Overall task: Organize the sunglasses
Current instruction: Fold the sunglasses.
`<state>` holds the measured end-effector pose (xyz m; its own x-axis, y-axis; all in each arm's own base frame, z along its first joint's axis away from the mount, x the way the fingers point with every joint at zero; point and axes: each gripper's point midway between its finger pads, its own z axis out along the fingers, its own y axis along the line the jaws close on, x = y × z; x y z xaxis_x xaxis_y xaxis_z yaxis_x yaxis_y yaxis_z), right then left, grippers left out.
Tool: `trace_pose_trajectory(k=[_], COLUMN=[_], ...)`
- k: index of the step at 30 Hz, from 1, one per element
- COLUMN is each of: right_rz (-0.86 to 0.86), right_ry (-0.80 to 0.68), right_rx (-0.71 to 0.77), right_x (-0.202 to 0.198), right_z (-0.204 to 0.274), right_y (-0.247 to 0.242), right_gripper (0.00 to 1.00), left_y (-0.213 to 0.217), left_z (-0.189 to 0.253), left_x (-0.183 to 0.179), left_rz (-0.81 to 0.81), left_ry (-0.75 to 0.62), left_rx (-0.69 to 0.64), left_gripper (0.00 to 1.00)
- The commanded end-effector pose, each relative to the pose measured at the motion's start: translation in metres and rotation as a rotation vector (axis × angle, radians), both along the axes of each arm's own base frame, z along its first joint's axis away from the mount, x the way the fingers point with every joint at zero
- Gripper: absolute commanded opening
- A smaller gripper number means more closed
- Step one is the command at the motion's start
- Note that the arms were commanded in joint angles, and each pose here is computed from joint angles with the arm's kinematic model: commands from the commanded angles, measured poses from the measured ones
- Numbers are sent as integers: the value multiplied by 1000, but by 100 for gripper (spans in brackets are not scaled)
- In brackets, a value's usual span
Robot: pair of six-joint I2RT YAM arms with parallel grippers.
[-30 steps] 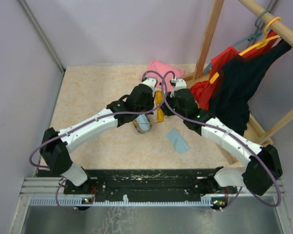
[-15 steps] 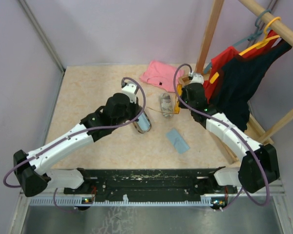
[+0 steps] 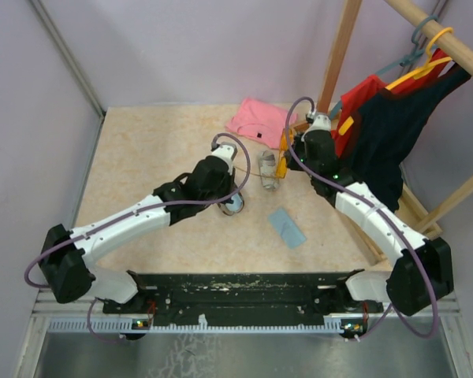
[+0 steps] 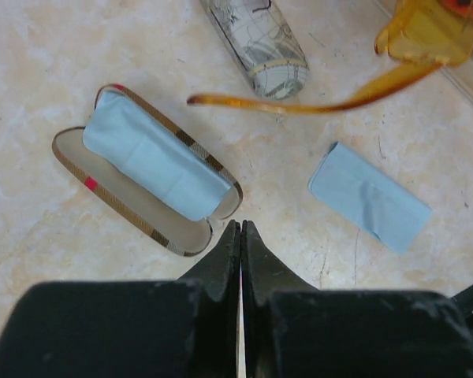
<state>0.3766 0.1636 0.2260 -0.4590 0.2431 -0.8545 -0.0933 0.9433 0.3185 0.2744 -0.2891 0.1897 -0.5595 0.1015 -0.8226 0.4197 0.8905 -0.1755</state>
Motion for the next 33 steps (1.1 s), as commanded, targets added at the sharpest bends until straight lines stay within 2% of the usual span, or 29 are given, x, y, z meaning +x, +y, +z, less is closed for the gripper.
trace_pose_trajectory(k=[1, 19, 33], right_rz=[55, 255, 387], right_ry=[-110, -70, -46], right_rx=[107, 172, 165], right_x=[-13, -48, -64], right_z=[38, 23, 14], right_y=[7, 32, 69], right_gripper=[0, 0, 0], left_y=[-14, -44, -69], left_z=[29, 37, 12], left_x=[23, 56, 64], left_rz=[50, 45, 4], left_ry=[-74, -103, -24], left_rx=[-29, 26, 74], left_gripper=[0, 0, 0])
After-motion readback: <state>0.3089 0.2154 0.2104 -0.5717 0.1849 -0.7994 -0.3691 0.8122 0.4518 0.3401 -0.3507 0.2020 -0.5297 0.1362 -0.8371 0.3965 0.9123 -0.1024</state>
